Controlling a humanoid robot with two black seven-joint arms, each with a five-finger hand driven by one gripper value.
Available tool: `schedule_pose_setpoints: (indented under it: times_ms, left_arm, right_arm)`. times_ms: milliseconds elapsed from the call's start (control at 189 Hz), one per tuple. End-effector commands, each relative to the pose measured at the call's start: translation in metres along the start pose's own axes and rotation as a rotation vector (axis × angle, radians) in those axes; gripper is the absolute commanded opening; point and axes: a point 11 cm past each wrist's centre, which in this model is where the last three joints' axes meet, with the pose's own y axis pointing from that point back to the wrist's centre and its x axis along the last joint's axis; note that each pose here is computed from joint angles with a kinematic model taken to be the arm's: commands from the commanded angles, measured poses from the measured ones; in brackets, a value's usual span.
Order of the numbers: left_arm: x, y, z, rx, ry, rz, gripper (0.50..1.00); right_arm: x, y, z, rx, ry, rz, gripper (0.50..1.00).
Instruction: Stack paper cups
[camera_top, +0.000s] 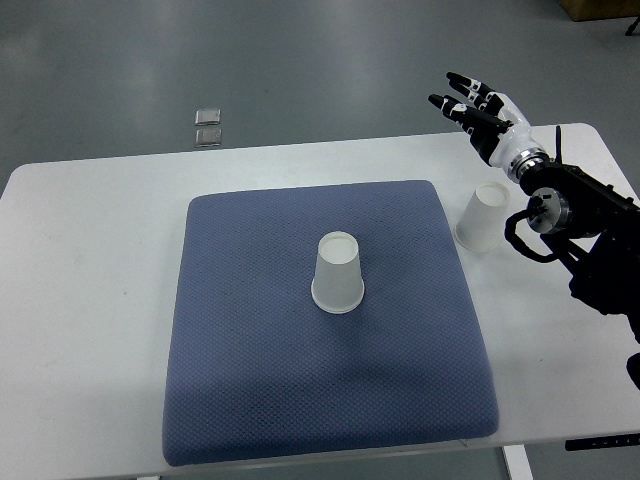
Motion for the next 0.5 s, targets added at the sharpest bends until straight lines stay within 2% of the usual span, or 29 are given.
schedule_pose_setpoints:
  times_ms: [0,496]
  left_arm:
    - [-0.0003,0.0000,0.0000,0.000,0.000,-0.001,1.000]
    - [-0.0003,0.0000,0.0000,0.000,0.000,-0.001,1.000]
  right_arm:
    - [-0.0001,0.0001,0.0002,0.002,-0.003,0.001,0.915]
    - [0.0036,0.0004,-0.0031,0.006,0.003,0.005,0.915]
